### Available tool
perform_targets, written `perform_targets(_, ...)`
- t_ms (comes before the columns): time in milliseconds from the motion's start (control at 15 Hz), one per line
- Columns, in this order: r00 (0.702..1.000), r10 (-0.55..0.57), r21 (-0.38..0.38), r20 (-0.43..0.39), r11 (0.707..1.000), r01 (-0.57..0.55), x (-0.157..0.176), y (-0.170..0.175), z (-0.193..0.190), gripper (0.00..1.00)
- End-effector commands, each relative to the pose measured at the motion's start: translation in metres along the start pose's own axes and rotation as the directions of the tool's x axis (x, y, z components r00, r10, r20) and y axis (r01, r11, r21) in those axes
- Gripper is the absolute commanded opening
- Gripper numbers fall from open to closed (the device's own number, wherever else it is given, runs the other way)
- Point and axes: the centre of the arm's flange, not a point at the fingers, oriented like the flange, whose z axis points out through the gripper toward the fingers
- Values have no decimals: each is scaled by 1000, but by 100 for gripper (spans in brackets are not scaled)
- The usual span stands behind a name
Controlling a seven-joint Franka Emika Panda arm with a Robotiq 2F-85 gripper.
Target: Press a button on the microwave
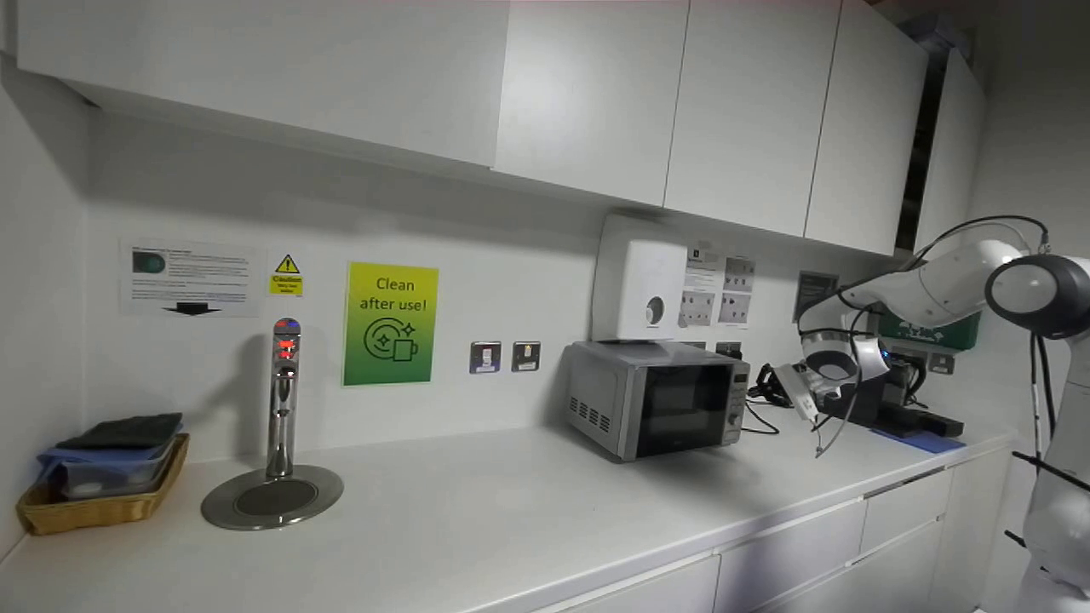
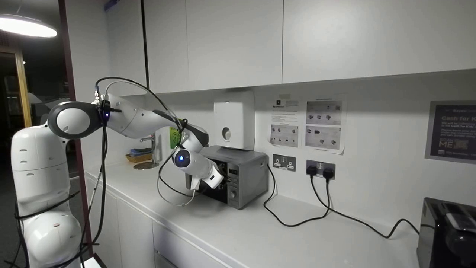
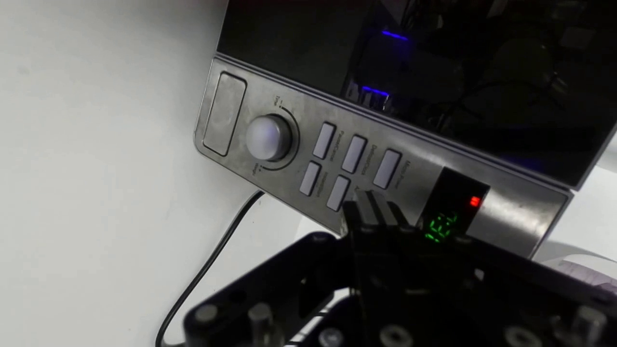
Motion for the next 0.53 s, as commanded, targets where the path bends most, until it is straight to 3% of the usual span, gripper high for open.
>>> perform_targets(0, 1000, 4, 39, -14, 999, -4, -1, 0, -2, 0)
perform_targets(467, 999, 38, 51, -28, 998, -37, 1, -3, 2, 0)
